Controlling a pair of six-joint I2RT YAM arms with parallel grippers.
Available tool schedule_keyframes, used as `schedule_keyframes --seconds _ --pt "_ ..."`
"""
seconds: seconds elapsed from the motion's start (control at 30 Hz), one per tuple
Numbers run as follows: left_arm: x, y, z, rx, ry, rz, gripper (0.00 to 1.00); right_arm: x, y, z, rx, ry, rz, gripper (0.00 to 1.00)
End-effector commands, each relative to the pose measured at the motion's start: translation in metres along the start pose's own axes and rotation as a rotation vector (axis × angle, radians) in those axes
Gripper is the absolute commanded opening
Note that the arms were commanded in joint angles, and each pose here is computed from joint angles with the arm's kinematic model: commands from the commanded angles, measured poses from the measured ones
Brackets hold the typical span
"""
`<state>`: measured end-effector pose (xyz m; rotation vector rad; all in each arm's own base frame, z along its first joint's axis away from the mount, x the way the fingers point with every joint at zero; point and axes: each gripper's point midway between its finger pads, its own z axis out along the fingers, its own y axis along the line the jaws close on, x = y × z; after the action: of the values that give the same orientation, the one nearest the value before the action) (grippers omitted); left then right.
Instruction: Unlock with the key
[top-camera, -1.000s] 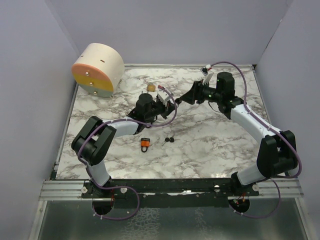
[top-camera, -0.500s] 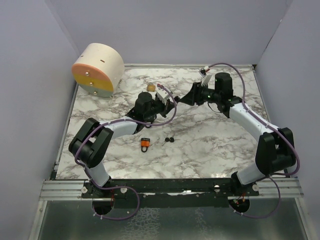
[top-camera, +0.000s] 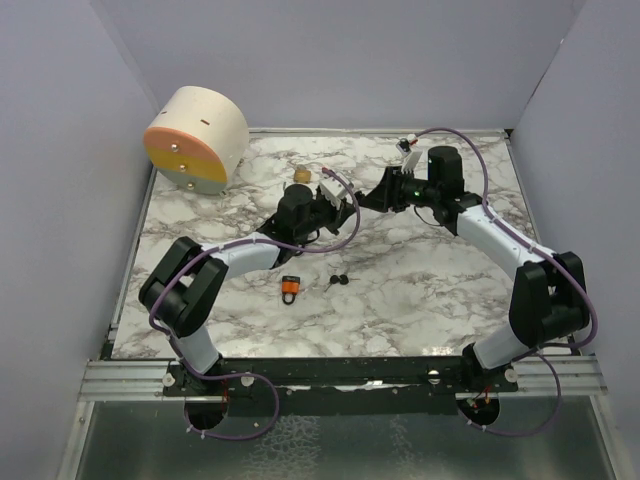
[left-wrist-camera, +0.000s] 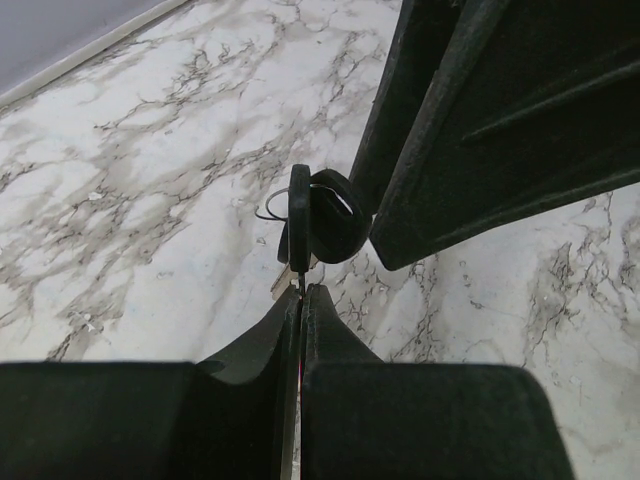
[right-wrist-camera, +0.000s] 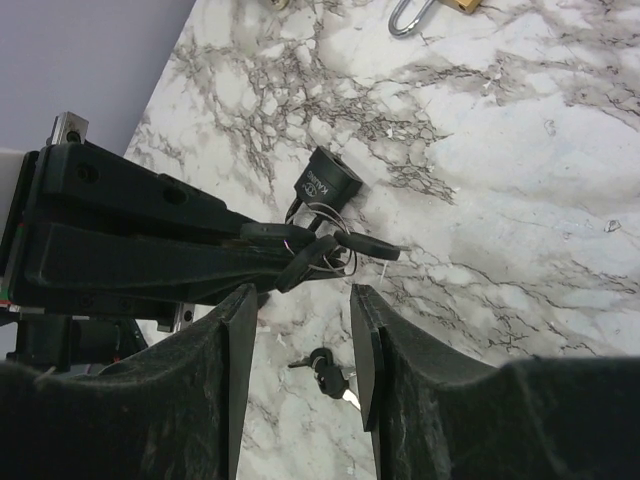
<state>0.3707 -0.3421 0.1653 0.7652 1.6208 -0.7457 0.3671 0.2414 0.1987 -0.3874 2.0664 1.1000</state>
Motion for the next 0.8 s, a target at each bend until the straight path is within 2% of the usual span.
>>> schedule_keyframes --seconds 0.0,0.17,0.77 --pt "-0.026 -0.001 0.004 -0.026 -0.045 0.032 0.00 -0.006 0.007 0.005 -0.031 0.004 0.007 0.42" --pt "-0.029 -0.006 0.007 -0.028 -0.045 0.043 0.00 -0.004 -0.001 0.008 0.000 0.012 0.028 0.41" --pt "-0.019 -0.011 0.005 -0.026 -0.014 0.050 0.00 -0.013 -0.018 0.009 0.100 -0.032 0.047 0.25"
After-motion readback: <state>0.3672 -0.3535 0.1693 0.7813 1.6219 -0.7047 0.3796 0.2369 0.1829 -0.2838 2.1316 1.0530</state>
